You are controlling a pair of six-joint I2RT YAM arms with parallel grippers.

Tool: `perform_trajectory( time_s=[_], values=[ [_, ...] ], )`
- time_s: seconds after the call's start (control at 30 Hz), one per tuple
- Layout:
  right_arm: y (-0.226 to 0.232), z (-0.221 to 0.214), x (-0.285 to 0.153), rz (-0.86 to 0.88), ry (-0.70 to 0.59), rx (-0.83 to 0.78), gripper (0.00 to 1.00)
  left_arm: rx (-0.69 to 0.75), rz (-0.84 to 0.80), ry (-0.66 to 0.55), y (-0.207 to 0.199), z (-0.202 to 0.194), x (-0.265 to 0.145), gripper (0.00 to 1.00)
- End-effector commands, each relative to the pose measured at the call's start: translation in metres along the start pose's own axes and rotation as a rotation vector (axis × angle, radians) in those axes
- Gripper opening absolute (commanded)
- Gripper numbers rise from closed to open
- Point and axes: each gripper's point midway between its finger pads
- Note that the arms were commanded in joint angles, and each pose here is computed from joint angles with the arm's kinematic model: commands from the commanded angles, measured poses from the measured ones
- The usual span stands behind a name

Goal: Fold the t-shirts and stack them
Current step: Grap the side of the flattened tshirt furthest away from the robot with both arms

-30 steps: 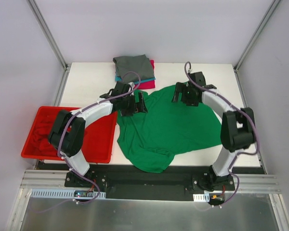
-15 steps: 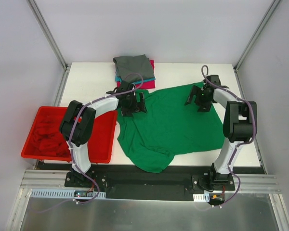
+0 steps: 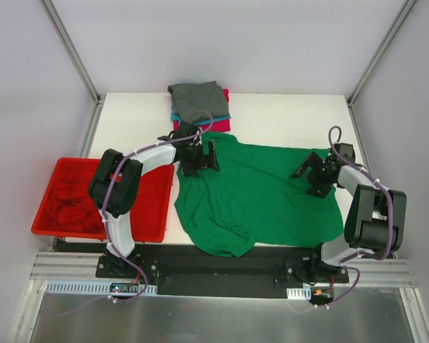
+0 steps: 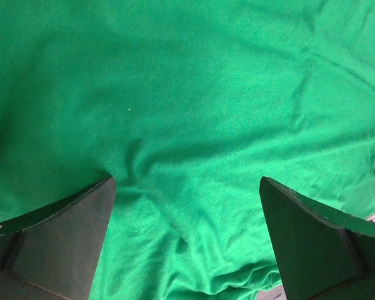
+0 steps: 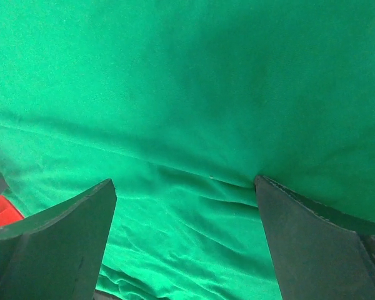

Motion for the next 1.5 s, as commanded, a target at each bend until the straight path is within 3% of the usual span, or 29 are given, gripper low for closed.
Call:
perform_trajectory(
  time_s=[0.0,0.23,0.33,0.47,0.57,0.73,0.9,1.03,1.47],
  values=[
    [-0.018,-0.039,0.004,-0.033,0.077,0.048,0.96,-0.031,0.023,0.041,0.009,-0.025,-0.020,0.99],
    [-0.013,-0.043,-0.008,0.004,0.046,0.006,0.96,-0.039,0.018,0.097,0.018,-0.070,-0.049,0.99],
    [-0.003,-0.032,-0.024,0.032,-0.019,-0.027,0.96,0.000,-0.017,0.060,0.007,-0.061,-0.062,0.99],
    [0.020,0.003,-0.050,0.052,-0.128,-0.094,0.96,0.097,-0.036,-0.055,-0.023,-0.012,-0.081,0.99],
    [0.020,0.033,-0.061,-0.028,-0.189,-0.128,0.96,0.141,-0.028,-0.153,-0.045,0.032,-0.087,0.99],
    [0.020,0.080,-0.064,-0.124,-0.253,-0.209,0.96,0.108,0.228,-0.294,-0.026,0.110,-0.079,0.99],
    [0.013,0.123,-0.052,-0.227,-0.260,-0.310,0.96,0.014,0.315,-0.288,0.012,0.150,-0.056,0.83],
    [0.009,0.148,-0.040,-0.268,-0.225,-0.326,0.96,-0.045,0.315,-0.251,0.034,0.157,-0.041,0.73],
    [-0.021,0.173,0.007,-0.322,-0.124,-0.332,0.96,-0.069,0.180,-0.125,0.029,0.162,0.029,0.55]
  ],
)
Point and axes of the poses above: each gripper's point midway between its finger pads, its own x axis out along the fingers, its own y axis along the line the jaws close on, z = x × y
